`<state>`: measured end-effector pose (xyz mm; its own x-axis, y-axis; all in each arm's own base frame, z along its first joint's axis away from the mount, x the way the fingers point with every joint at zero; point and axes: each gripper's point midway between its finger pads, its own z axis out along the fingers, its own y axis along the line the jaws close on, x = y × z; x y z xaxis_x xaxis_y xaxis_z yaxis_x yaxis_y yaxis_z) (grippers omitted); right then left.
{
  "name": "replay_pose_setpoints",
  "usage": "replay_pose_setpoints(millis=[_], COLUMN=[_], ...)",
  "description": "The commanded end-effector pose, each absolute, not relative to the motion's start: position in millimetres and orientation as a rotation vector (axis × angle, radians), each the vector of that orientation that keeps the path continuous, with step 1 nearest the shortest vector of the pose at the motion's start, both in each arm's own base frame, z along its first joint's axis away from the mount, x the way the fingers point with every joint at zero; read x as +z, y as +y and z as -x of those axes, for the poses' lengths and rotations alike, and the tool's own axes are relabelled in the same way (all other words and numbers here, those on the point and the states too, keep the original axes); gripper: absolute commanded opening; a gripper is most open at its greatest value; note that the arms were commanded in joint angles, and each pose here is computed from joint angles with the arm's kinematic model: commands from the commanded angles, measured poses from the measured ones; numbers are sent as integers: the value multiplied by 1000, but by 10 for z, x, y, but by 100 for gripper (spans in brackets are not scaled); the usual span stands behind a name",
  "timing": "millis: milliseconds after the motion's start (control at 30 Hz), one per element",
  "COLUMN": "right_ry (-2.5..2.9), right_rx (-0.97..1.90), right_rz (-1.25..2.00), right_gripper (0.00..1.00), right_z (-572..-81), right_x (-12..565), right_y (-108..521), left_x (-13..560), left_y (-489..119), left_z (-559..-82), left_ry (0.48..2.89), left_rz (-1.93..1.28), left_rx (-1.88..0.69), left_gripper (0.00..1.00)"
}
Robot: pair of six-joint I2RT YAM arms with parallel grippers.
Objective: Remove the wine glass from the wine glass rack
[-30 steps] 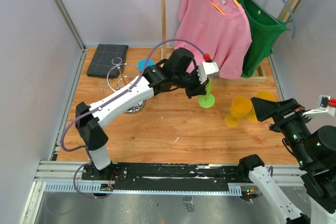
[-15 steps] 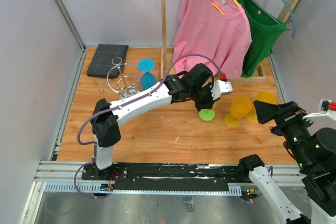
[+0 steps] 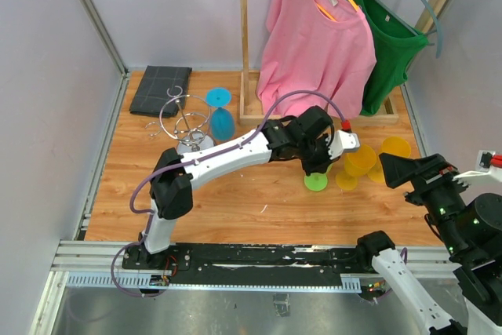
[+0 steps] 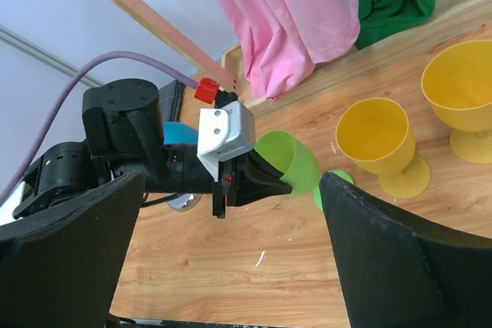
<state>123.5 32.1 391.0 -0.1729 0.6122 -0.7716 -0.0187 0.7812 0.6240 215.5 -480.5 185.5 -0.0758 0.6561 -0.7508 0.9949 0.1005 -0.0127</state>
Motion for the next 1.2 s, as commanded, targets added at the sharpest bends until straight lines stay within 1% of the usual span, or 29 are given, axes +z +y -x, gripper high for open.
replay_pose_setpoints(millis=[0, 767, 800, 833, 900, 967, 1000, 1067, 1167], right_ry=[1667, 1658, 1657, 1658, 1660, 1662, 1664, 1665, 1666], right_rx=[567, 555, 555, 554, 555, 555, 554, 555, 559], right_rz=[-466, -454, -455, -455, -454, -453, -452, -451, -449], right_gripper=[99, 99, 98, 99, 99, 99, 99, 99, 99], right_z=[-1221, -1188, -1187, -1189, -1192, -1195, -1200, -1202, -1200], right_x=[3958, 3990, 3989, 3984, 3983, 3978, 3975, 3975, 3976], right_y=[274, 248, 246, 246, 250, 253, 255, 260, 265], left_x=[1819, 1507, 1505, 1497, 1501, 1521, 1534, 1574, 1696], left_y=[-4944, -5043, -5042, -5039, -5034, -5030, -5028, -5030, -5037], left_z=[-2153, -2211, -2205, -2201, -2189, -2190, -2200, -2208, -2229], left_ry=[1792, 1824, 1824, 1828, 1830, 1828, 1828, 1822, 1805], left_rz=[-1595, -1597, -1600, -1602, -1604, -1603, -1597, -1589, -1573], left_rx=[-743, -719, -720, -722, -727, -726, -722, -717, -716], left_gripper=[0, 0, 7, 19, 36, 50, 55, 63, 72])
